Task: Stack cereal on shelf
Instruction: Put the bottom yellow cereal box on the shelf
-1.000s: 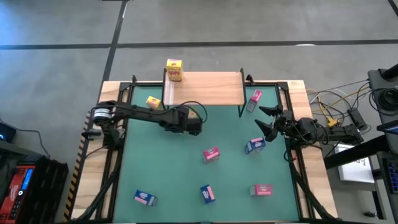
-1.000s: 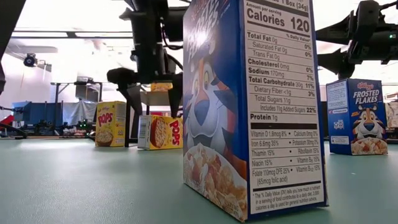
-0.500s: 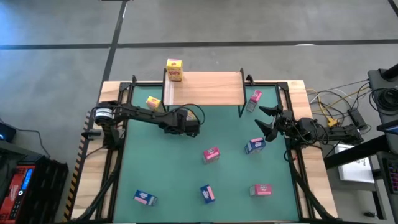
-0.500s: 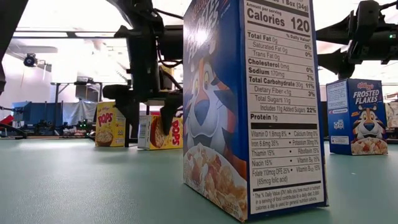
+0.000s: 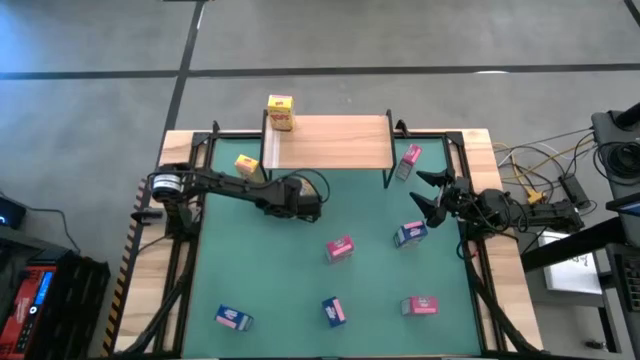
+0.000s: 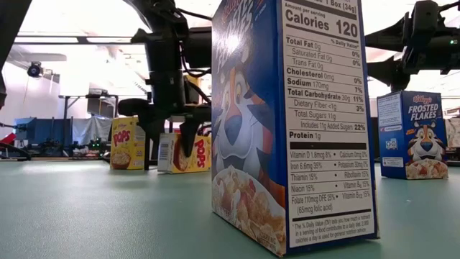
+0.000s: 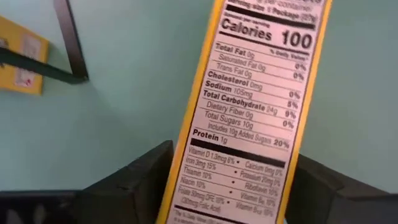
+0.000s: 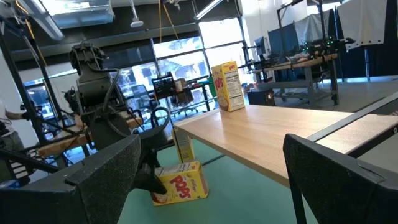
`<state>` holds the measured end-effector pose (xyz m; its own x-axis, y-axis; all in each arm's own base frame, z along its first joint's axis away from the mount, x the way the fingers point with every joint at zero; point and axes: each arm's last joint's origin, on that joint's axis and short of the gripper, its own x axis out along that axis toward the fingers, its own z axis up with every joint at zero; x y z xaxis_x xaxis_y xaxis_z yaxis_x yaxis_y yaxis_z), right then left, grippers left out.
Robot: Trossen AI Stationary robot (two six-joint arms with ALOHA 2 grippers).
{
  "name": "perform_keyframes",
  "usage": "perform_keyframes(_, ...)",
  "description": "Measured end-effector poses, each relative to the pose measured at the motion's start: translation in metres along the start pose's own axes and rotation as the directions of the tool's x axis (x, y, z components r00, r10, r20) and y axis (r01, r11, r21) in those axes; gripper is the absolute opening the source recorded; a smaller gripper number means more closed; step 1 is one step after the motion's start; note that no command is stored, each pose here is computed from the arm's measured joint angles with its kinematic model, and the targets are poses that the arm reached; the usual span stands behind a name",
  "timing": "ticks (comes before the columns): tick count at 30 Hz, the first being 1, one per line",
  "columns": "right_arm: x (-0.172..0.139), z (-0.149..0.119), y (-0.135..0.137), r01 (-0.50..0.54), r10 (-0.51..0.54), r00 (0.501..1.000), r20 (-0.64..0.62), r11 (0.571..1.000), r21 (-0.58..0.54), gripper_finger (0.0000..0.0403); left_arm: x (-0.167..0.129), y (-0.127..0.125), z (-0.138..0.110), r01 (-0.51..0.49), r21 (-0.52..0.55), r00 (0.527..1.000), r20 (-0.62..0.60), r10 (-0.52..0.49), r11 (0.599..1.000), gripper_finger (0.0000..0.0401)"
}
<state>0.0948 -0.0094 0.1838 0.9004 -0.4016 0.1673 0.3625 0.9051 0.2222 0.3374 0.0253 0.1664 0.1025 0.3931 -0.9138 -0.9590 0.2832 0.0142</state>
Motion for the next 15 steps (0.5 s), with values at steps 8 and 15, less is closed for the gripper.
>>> perform_keyframes(8,0.0,0.0,0.0,0.0,0.0,1.0,0.0,1.0,0.0,0.0384,-0.011,-0.007,-0.028,0.05,0.083,0.991,-0.125,-0.039,0.995,0.0168)
perform_keyframes(15,0.0,0.0,0.0,0.0,0.0,1.0,0.0,1.0,0.0,0.0384,-0.038,-0.011,-0.077,0.108,0.166,0.966,-0.249,-0.064,0.98,0.0159)
